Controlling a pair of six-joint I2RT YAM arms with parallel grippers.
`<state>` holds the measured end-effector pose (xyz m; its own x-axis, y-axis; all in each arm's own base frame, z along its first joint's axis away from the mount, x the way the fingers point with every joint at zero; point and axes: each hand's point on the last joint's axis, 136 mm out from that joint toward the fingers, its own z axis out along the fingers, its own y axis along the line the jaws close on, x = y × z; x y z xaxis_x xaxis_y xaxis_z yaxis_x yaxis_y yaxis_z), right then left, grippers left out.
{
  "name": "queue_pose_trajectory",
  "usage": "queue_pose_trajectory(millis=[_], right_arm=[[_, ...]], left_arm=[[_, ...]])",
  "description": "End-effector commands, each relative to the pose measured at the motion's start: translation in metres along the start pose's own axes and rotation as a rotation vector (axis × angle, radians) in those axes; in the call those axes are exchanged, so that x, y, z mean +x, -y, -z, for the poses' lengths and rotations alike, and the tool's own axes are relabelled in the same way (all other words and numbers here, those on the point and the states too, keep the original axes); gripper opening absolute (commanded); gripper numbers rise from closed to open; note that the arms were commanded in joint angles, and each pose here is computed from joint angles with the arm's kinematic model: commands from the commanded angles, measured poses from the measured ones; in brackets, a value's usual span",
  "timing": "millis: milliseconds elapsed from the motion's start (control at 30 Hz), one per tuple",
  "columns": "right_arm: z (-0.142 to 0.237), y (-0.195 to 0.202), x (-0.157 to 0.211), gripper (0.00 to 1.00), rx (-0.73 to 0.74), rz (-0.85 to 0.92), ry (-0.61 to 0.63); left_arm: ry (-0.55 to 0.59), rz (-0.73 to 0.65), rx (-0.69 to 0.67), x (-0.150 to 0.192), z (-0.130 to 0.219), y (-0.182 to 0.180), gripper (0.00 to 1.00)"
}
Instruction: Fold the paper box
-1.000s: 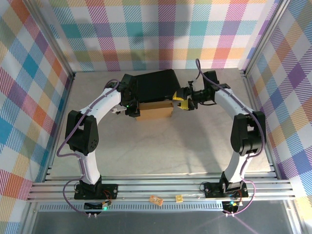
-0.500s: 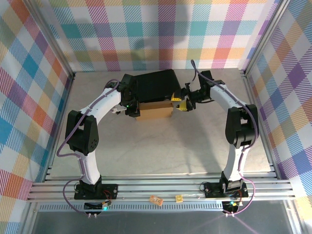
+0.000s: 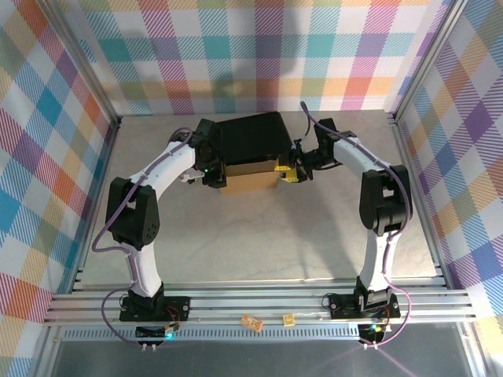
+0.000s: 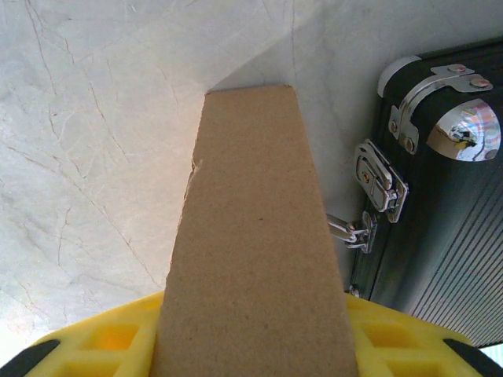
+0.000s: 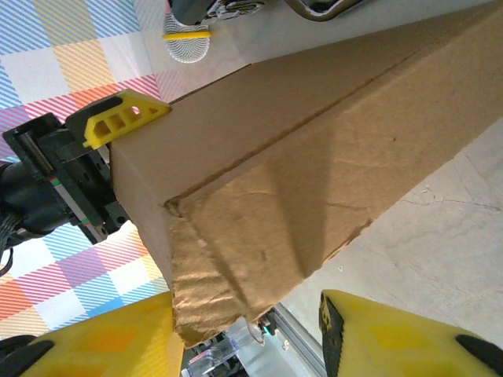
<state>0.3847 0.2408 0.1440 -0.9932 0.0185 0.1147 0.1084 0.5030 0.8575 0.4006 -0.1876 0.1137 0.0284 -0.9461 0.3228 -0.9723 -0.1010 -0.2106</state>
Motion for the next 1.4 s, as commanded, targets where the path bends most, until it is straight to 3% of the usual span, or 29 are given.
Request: queue_pose_trajectory(millis=[0,400,600,700,1067,1367], right_arm=[[-0.008,0.023,-0.003,0.44,0.046,-0.013,0.0],[-0.011,0.04,-0.01,0.25,0.023,-0.061,-0.008],[-0.008,0.029,-0.016,0.25,0.002,-0.063,-0.002],[-0.007,0.025,-0.019,0.26,-0.002,-0.08,-0.007],[-0.005,0.008,-0.036,0.28,-0.014,-0.122,0.011],[-0.011,0.007,-0.037,0.28,-0.002,-0.127,0.01]], left_arm=[[0.033,0.015,-0.042,-0.013,-0.016,-0.005,0.26],[0.025,-0.017,-0.029,-0.015,-0.015,0.001,0.28],[-0.03,-0.092,0.043,-0.011,-0.009,0.015,0.51],[-0.065,-0.135,0.06,-0.01,-0.006,0.018,0.57],[-0.114,-0.208,0.132,-0.013,-0.002,0.035,0.62],[-0.072,-0.455,0.229,-0.018,0.037,0.045,0.75]])
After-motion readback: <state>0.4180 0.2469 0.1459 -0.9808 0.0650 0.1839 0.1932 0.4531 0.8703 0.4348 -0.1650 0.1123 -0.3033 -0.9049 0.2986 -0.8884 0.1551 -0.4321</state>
